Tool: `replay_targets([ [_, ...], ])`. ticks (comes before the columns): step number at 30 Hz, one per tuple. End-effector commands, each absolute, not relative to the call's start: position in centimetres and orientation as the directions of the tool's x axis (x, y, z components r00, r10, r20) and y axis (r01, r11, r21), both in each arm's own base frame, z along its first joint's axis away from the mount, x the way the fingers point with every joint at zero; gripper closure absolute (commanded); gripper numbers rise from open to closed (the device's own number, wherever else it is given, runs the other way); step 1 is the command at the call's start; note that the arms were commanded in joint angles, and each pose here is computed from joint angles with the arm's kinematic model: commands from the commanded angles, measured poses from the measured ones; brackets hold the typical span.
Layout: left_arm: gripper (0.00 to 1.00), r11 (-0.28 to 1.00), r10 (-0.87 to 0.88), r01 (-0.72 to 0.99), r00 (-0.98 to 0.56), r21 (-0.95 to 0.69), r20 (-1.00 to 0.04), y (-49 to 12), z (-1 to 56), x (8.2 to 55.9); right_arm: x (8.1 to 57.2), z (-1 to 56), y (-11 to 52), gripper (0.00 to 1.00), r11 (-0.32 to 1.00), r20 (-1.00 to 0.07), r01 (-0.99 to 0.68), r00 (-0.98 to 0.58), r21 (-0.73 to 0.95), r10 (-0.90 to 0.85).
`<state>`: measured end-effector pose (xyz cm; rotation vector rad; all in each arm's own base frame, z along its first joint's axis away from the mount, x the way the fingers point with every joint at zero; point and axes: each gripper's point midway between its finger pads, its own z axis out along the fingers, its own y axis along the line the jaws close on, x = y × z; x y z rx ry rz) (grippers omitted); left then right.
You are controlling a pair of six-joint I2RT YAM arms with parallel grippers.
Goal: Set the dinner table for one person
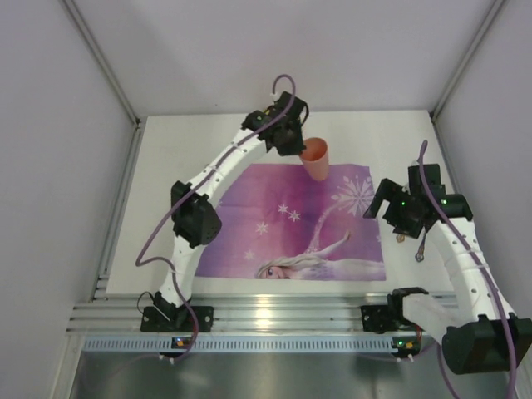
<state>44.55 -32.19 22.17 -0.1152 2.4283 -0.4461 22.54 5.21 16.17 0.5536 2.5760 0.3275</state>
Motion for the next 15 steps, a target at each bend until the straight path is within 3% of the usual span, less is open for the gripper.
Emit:
replay_targets([
  [1, 1.00, 0.843, -0.171, 0.185, -0.798, -0.504, -0.578, -39.7, 23.2, 43.2, 20.1, 15.8, 4.9, 0.00, 0.873, -0.381, 0.363, -0.795, 0.325, 0.472],
  [8, 1.00, 0.820, -0.164, 0.219, -0.795, -0.529, -0.583, -44.3, 20.7, 42.9, 17.8, 15.8, 3.8, 0.00, 0.879, -0.395, 0.382, -0.789, 0.284, 0.471],
  [15, 1.00, 0.866, -0.124, 0.214, -0.784, -0.452, -0.609, -44.1, 18.4, 43.2, 16.6, 16.3, 3.0, 0.00, 0.892, -0.421, 0.378, -0.787, 0.249, 0.451],
])
